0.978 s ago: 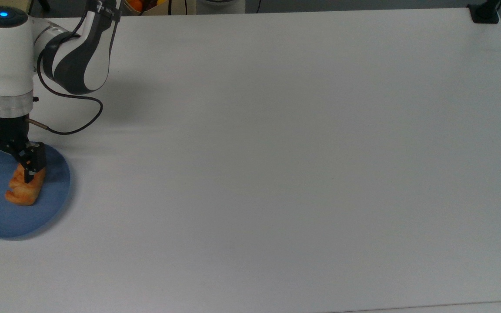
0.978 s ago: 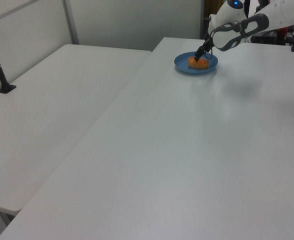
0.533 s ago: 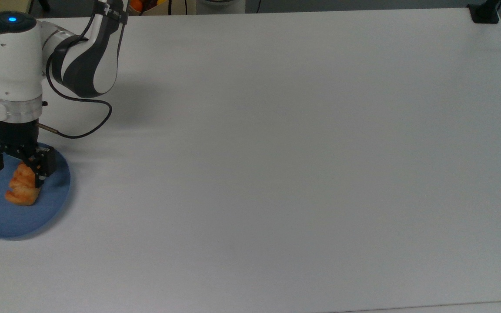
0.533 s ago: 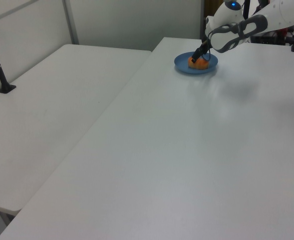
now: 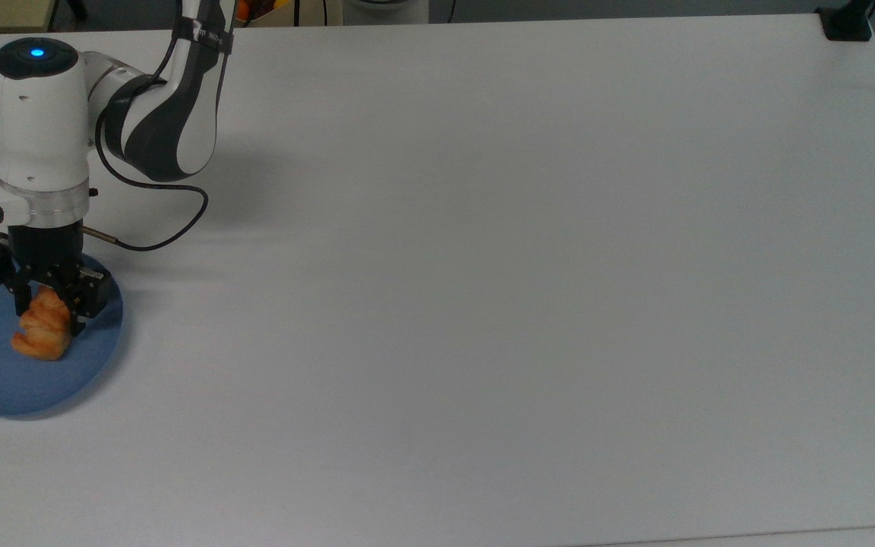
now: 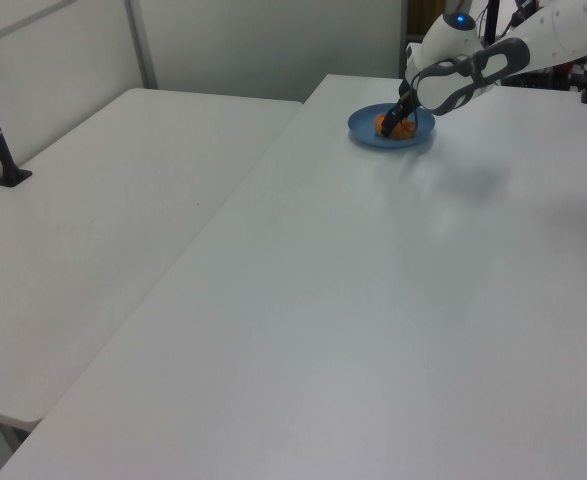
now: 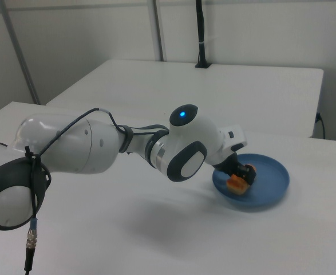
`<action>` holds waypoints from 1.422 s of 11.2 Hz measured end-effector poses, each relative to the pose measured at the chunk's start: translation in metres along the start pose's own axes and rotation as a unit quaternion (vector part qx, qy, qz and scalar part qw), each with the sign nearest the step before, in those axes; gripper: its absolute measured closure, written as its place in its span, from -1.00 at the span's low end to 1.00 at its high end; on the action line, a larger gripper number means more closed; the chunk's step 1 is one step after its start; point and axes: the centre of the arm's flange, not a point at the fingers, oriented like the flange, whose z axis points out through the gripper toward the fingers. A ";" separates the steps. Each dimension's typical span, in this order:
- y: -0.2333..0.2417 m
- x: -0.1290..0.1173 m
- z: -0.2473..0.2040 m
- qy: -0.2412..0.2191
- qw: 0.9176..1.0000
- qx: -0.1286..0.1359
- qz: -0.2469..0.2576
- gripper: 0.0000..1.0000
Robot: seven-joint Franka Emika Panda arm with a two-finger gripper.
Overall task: Put the bread on the table
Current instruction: 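Close the gripper around the bread roll, then lift the bread roll up off the blue plate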
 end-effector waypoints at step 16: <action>0.054 -0.042 -0.178 0.013 1.000 0.008 -0.023 0.41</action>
